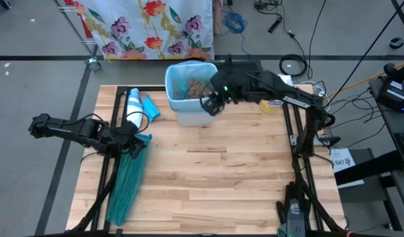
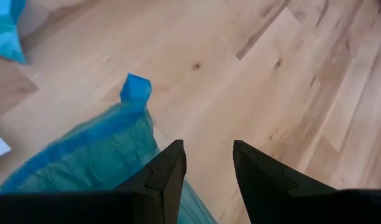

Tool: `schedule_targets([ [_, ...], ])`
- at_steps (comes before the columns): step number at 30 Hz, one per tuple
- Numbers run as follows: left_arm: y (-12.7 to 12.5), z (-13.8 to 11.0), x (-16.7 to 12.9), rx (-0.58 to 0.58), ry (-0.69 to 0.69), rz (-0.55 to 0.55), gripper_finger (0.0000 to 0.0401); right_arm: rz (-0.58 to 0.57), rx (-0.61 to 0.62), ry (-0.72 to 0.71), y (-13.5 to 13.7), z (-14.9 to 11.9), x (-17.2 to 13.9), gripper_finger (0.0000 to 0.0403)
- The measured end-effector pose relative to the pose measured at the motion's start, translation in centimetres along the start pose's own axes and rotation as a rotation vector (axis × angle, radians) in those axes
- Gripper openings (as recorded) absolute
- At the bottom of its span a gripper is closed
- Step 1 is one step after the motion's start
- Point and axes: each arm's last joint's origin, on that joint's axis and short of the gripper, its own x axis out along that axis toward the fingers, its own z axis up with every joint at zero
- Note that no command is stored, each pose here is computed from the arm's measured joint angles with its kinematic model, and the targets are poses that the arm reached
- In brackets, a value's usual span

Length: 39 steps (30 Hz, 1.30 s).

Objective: Place trash/remove bag and relplace
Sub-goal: Adjust the white trash bin on the table

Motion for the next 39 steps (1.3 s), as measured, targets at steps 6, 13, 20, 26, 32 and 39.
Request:
schedule_targets([
  [6,0.0,0.0,0.0,0.002,-0.018,0.014,0.0138,-0.048,0.037,0.14,3.6,-4.1,-2.3,0.0118],
  [13,0.0,0.0,0.0,0.046,-0.011,0.005,0.0138,-0.029,0.101,0.212,9.2,-9.9,-4.6,0.0034],
  [20,-0.1,0.0,0.0,0.052,0.019,-0.022,0.0138,-0.072,0.164,0.281,12.2,-15.8,-4.8,0.0003],
  [26,-0.6,0.4,0.0,0.066,-0.027,-0.077,0.0138,0.075,0.186,0.297,13.0,-19.4,-4.0,0.0001],
  [32,-1.2,0.9,-0.1,0.073,-0.085,-0.136,0.0138,0.16,0.251,0.273,10.2,-22.7,-2.0,0.0],
  [39,-1.4,1.1,0.3,0.072,-0.102,-0.099,0.0138,0.254,0.298,0.229,6.2,-25.4,0.1,0.0],
])
